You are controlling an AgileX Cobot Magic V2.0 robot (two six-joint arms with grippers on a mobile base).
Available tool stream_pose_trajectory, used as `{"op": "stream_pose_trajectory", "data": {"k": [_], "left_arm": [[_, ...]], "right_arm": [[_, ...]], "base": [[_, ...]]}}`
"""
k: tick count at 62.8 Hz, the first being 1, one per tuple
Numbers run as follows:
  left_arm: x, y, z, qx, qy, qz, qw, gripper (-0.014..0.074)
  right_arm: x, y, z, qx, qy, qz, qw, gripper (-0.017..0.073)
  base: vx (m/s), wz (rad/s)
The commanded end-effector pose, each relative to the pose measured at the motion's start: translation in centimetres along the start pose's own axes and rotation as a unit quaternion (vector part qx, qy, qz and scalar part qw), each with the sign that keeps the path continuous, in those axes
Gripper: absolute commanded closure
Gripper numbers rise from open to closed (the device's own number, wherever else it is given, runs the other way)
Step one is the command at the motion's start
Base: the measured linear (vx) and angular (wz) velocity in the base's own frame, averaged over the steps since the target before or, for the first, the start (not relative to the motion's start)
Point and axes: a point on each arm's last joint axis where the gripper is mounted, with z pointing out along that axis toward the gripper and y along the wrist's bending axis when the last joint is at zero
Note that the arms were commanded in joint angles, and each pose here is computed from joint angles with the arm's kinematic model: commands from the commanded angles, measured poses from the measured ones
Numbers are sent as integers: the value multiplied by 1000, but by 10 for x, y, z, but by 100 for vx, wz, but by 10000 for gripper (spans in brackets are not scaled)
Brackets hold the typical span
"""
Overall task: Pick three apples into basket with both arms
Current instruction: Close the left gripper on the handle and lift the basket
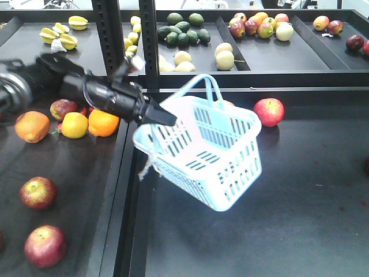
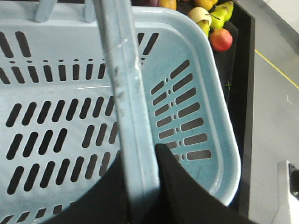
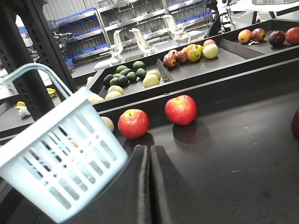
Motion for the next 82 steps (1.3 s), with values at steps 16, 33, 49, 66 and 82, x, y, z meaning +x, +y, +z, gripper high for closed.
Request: {"op": "stream_pose_trajectory", "data": {"k": [16, 33, 49, 66, 82], "left_arm": [[-26, -91, -72, -118, 25, -74, 990, 602], [5, -165, -95, -95, 11, -72, 993, 602], [61, -207, -112, -104, -58, -92, 989, 602], [110, -242, -131, -108, -162, -102, 976, 602], [135, -264, -145, -112, -209, -80, 968, 602]], "right_arm": [[-2, 0, 0, -6, -33, -6, 999, 564], [-2, 0, 0, -6, -33, -6, 999, 564], [-2, 0, 0, -6, -33, -6, 999, 564], [-2, 0, 0, -6, -33, -6, 999, 564], [-2, 0, 0, -6, -33, -6, 999, 564]], "base": [[0, 0], [0, 0], [0, 0], [0, 0], [0, 0]]}}
